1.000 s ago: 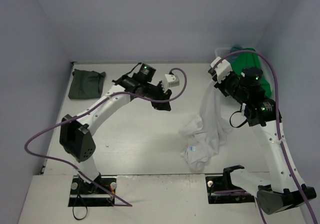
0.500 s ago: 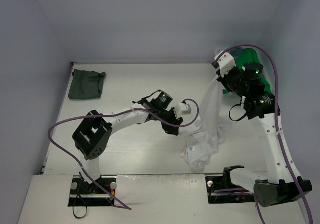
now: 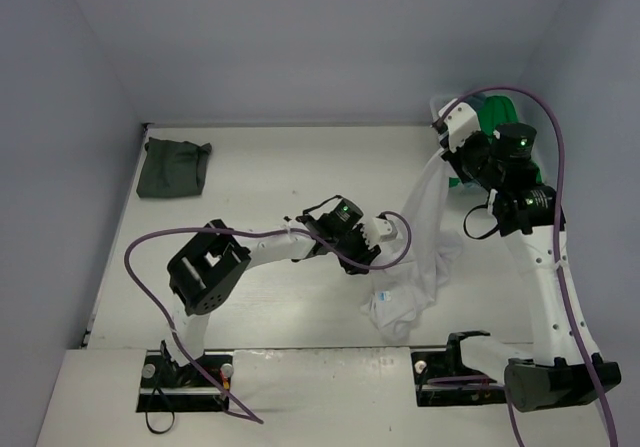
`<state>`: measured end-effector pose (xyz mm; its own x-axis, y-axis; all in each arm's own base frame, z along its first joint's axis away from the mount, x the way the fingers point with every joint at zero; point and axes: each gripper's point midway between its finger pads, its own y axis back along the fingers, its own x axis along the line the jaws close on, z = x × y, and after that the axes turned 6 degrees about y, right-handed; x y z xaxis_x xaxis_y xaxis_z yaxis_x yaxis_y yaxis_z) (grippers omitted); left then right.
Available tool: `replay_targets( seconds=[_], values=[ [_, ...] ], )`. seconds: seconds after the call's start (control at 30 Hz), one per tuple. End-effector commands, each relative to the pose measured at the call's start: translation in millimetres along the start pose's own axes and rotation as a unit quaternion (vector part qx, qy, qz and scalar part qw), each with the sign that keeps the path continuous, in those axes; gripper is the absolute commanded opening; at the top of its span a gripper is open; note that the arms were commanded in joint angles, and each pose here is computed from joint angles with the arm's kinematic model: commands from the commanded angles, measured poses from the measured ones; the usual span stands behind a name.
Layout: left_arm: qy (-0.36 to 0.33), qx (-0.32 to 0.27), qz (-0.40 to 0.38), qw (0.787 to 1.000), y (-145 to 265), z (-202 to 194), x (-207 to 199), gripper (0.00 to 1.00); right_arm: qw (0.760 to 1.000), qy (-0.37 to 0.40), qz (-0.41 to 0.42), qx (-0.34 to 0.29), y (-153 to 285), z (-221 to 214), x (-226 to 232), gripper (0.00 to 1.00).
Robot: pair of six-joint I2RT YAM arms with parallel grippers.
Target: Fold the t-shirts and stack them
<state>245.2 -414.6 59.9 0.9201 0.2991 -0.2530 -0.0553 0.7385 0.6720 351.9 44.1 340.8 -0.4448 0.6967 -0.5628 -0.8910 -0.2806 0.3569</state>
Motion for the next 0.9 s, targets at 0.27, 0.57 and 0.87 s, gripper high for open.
replay_targets(
  seconds=[0.27,0.57,0.87],
  values=[
    [-0.028,-0.046,0.01,0.999,5.2,35.5,-5.7,0.31,0.998,-0.006,-0.02,-0.057,8.0,20.8,-20.6,0.0],
    [-0.016,-0.028,-0.011,0.999,-8.0,29.6,-8.4,0.14,0.998,-0.003,-0.023,-0.06,11.4,20.3,-23.1,0.0],
    [-0.041,-0.026,0.035,0.998,9.2,44.4,6.5,0.0,0.998,-0.01,-0.007,-0.064,9.6,17.2,-13.6,0.0]
  ],
)
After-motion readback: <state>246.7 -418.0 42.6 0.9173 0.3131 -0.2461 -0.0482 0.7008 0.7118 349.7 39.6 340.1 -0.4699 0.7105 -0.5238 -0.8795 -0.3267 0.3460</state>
